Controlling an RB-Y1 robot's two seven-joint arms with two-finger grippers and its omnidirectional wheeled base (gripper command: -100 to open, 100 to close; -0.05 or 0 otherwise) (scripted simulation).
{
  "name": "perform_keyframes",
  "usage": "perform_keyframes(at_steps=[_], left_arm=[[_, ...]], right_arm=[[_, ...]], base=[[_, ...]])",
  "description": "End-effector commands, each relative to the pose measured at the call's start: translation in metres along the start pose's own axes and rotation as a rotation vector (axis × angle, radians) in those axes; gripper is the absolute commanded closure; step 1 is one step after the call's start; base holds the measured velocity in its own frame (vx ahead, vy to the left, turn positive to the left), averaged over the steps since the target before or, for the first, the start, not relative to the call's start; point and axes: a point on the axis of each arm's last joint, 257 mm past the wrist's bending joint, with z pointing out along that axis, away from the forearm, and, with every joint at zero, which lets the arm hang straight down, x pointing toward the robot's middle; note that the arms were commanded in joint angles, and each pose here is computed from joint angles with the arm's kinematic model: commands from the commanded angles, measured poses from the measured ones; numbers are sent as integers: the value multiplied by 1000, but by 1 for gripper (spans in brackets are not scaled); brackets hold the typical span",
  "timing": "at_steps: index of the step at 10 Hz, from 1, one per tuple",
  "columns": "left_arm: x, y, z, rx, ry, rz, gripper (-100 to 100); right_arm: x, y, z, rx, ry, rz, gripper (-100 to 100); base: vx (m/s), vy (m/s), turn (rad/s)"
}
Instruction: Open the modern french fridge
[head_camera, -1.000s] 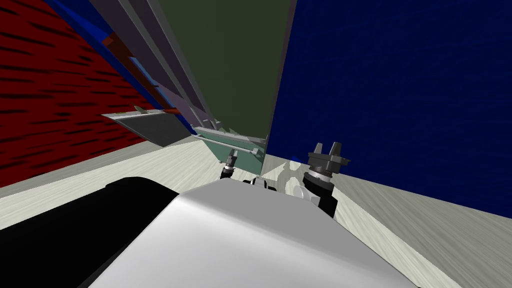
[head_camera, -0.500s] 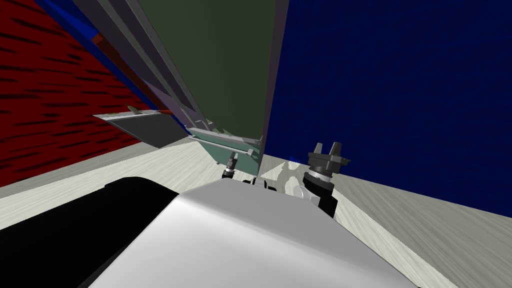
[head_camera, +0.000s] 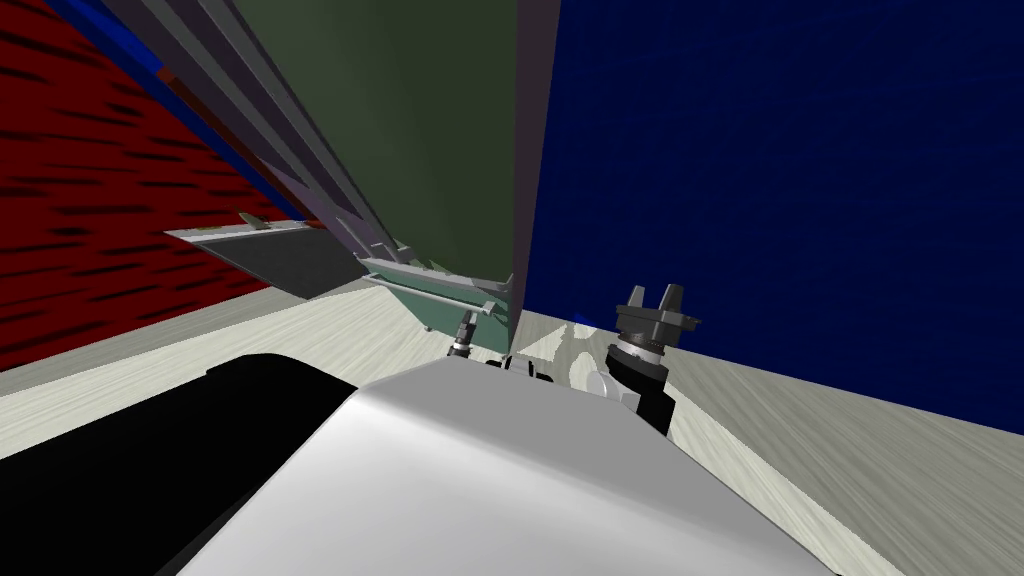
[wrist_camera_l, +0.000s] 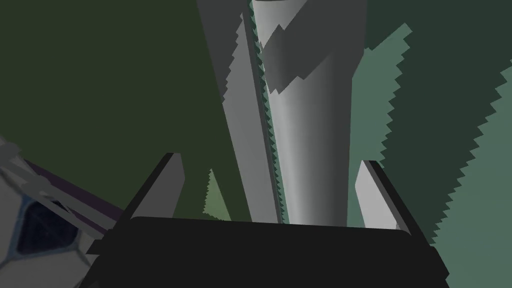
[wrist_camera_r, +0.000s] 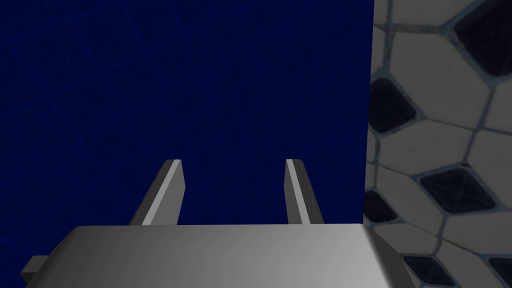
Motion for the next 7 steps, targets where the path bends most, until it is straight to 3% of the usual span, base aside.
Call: perform_keyframes(at_steps=[1, 5, 6, 7], left_arm=[[9, 10, -11, -15, -9, -16, -100], [25, 18, -23, -28, -44, -56, -100], [21, 17, -21, -27, -36, -47, -100], [21, 17, -10, -26, -35, -49, -100]], right_arm=[[0, 0, 0, 0, 0, 0, 0], [0, 0, 0, 0, 0, 0, 0], [0, 0, 0, 0, 0, 0, 0], [0, 0, 0, 0, 0, 0, 0]], base=[[60, -115, -27], [54, -73, -20], [19, -24, -2], [0, -12, 12]])
